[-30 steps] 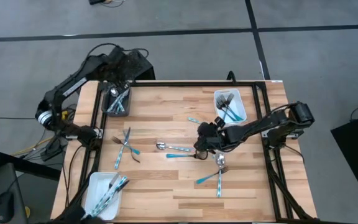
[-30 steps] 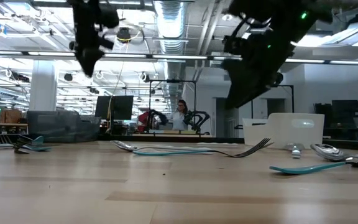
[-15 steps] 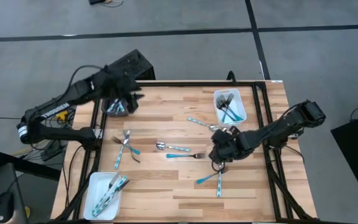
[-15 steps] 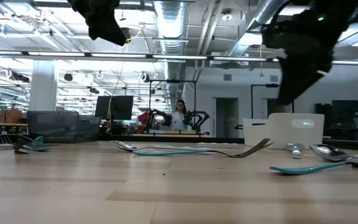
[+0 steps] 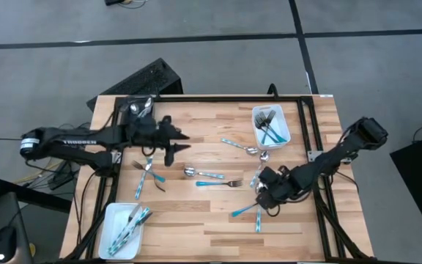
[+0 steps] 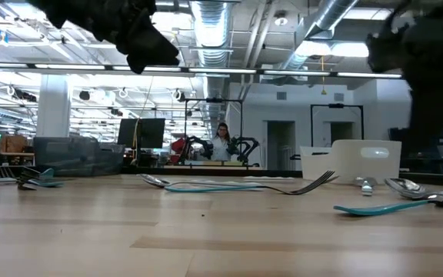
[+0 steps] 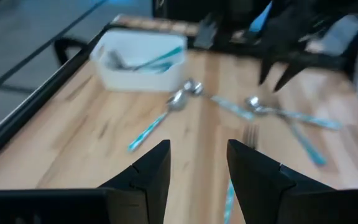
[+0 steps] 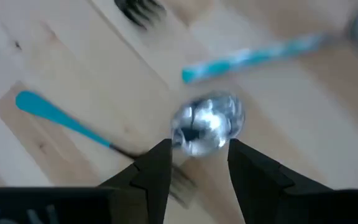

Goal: Sort silverware by color (type)
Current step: Put the blue fork into the top white bin

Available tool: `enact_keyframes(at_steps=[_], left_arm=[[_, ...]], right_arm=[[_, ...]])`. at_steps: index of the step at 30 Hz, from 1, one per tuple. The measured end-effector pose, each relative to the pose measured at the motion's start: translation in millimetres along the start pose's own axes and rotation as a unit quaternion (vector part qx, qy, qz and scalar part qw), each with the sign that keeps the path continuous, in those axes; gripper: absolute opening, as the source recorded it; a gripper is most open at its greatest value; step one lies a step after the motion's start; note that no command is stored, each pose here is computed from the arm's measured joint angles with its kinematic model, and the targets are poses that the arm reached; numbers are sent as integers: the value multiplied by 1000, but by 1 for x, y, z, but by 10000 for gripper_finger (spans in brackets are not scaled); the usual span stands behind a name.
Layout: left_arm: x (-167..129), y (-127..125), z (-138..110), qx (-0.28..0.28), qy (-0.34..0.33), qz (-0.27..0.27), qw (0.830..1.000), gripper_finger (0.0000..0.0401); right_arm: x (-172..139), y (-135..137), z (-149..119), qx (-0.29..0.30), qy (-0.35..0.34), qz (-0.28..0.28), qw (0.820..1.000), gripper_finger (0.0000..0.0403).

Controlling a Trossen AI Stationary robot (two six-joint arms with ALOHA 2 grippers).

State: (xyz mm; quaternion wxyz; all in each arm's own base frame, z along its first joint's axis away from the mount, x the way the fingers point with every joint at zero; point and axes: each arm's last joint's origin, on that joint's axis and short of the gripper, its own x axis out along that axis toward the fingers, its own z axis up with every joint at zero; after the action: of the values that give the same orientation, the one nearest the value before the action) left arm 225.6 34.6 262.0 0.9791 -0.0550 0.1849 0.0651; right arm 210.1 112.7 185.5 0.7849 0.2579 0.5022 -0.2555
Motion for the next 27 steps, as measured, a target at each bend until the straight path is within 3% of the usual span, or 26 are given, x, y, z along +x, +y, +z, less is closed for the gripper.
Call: enact_keyframes(at_steps=[8,14,27], left_arm=[[5,-27,-30,7,-42,-12,999,143],[3,-42,-47,-10,-27,-20,999,143],[-8,-82,-66,11,-4,-82,997,143]], right_arm=[[16,-23,-16,74,-25,68,995,179],[30,-41,-31,103,7,51,993,179],[21,-26,-60,68,20,115,991,179]])
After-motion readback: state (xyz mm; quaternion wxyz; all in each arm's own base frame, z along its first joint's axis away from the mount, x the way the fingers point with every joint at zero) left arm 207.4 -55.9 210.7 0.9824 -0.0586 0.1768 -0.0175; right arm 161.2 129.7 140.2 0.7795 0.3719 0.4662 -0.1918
